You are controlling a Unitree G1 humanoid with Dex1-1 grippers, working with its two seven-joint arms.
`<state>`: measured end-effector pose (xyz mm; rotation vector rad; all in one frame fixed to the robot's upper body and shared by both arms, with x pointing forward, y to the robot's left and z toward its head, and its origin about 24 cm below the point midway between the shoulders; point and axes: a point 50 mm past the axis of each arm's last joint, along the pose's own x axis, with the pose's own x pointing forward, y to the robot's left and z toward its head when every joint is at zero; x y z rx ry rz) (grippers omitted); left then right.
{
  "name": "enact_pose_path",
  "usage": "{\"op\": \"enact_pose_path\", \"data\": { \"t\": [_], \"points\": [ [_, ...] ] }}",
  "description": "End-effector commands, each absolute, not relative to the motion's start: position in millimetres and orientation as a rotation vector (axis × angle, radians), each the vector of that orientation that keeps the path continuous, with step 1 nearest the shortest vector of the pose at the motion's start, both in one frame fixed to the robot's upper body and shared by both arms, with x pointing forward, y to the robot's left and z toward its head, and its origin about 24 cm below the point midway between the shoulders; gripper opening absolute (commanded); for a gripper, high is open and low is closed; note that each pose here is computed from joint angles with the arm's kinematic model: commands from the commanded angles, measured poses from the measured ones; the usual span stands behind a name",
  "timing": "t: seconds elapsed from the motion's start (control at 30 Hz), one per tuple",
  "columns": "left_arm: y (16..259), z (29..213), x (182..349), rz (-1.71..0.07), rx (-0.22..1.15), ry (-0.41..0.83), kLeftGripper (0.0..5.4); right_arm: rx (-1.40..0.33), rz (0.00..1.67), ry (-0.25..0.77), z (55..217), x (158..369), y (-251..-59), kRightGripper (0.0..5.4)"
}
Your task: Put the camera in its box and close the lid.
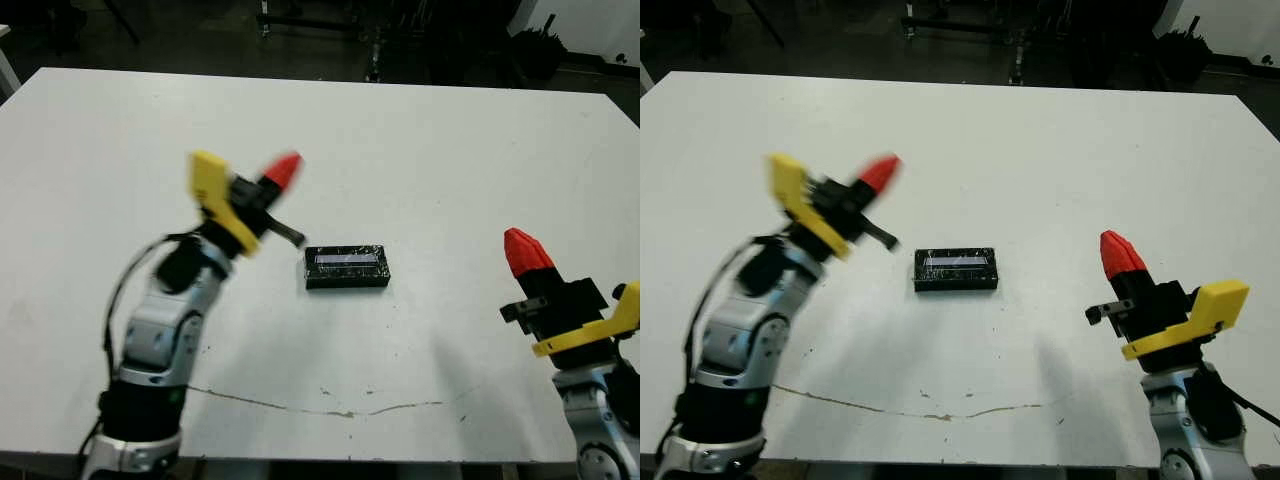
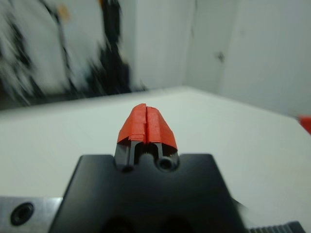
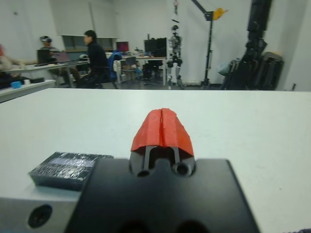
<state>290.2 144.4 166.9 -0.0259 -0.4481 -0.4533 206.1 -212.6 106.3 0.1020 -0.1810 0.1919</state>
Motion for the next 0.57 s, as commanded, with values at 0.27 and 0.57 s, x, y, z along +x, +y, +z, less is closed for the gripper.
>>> {"op": "enact_pose_path", "data": {
  "t": [0.27,0.57],
  "points": [
    [170.8,120.2,265.4,-0.148,0.076,-0.559,0.01,0.112,0.043,-0.199,99.5,214.8,-208.2,0.0],
    [163.2,104.3,262.3,-0.107,0.062,-0.505,0.01,0.03,-0.029,-0.225,98.6,218.7,-204.6,0.0]
  ]
}}
